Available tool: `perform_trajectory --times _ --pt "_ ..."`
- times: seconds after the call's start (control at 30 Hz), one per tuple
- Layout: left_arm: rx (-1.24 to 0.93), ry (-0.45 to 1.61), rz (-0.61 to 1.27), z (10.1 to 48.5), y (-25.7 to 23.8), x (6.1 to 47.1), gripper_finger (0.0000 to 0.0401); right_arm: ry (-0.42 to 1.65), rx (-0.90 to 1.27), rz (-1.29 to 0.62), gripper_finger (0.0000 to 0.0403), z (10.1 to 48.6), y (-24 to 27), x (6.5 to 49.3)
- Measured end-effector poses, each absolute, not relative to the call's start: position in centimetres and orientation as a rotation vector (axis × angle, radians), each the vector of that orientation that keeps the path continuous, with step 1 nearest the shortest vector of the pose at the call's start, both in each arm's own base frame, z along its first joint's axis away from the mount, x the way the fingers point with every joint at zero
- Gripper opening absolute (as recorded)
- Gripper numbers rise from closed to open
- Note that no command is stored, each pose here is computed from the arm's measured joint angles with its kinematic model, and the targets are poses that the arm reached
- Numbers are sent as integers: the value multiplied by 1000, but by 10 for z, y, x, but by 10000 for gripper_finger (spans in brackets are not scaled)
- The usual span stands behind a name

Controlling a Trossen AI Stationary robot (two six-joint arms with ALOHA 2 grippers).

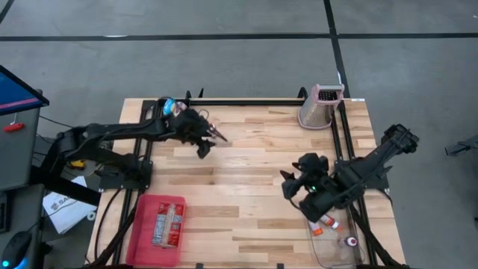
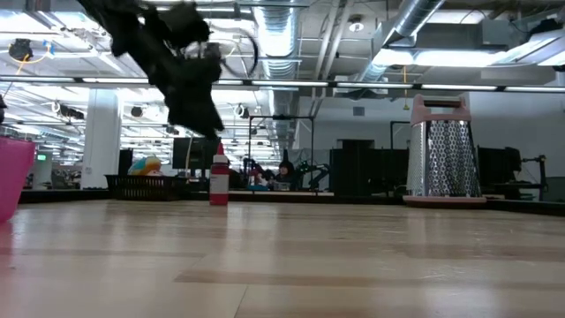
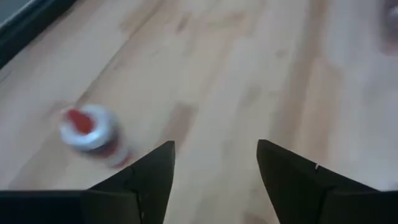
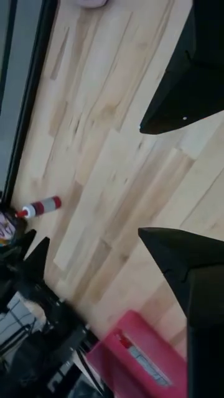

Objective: Pick & Place Food Item
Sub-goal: Put the red food coloring bottle into the transparent bin

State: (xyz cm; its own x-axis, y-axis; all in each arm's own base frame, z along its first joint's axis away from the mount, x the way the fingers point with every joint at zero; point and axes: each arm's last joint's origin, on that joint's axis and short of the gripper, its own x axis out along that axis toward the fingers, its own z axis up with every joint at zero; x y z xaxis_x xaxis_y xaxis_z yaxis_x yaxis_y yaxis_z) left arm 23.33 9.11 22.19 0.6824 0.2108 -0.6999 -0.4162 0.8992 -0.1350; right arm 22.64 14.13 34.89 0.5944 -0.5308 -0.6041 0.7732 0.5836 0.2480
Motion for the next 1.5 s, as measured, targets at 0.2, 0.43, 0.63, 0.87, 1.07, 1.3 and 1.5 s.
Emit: perform_trajectory --times 0.2,0.43,0.63,0.87,1.07,1.3,1.5 --pt "-304 793 463 203 127 230 191 496 546 -825 249 349 135 231" --pt "-364 829 394 179 138 239 162 491 546 -824 249 349 135 232" --pt "-387 800 430 169 144 247 117 482 554 -825 249 349 135 232" --pt "-380 678 452 177 151 253 87 454 567 -822 249 350 136 234" --pt "-398 630 463 179 153 256 22 449 567 -839 249 350 131 236" --pt "-475 586 418 182 152 258 1 413 567 -853 249 351 128 239" --pt "-504 507 298 197 135 266 1 402 584 -844 249 352 129 241"
